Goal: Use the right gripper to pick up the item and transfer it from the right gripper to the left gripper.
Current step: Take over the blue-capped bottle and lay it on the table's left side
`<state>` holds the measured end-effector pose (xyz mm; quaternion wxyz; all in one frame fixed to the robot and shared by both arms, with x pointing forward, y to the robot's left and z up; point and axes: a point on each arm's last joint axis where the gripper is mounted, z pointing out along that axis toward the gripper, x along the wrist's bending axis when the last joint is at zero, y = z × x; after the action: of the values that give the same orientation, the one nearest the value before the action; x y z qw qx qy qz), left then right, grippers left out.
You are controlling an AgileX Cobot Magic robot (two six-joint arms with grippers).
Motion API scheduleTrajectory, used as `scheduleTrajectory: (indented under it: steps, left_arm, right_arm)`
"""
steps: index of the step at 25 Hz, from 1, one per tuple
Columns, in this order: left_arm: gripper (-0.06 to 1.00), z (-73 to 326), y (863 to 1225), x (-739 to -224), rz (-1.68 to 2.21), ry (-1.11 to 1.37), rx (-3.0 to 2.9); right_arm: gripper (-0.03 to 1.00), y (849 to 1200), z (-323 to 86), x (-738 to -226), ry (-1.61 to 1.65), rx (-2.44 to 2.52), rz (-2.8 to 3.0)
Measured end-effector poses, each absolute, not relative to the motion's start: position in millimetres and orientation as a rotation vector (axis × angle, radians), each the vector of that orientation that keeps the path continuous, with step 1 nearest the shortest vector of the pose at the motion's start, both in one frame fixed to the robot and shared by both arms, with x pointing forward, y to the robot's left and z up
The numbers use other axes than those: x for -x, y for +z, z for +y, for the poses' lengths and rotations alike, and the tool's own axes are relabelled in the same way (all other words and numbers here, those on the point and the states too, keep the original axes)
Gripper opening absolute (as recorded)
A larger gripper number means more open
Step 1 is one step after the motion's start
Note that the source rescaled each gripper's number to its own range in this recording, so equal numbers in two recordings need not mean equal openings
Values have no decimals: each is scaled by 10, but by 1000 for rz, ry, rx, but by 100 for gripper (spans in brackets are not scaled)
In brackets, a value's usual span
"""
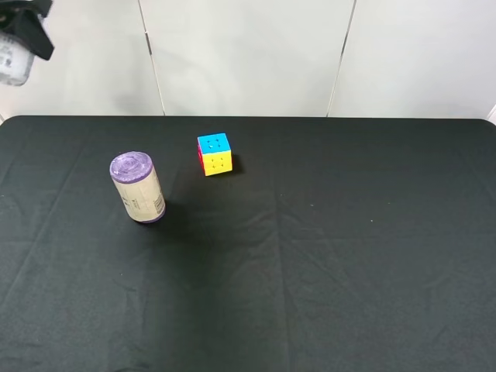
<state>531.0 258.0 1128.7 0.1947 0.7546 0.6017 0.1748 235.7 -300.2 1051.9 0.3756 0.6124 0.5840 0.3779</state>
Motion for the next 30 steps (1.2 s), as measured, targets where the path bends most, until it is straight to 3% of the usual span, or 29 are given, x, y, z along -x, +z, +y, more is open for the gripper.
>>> scheduleTrajectory:
  steps: [9,30]
  left_arm:
    - [6,2958,10765,-5489,1888,282,-2075]
    - [6,3029,9642,-5866,2016,-3,-2302]
  right_arm:
    - [100,10519,-3002,-2357,967,-1567,1494]
    - [100,10519,-3002,-2357,967,-1567,1494]
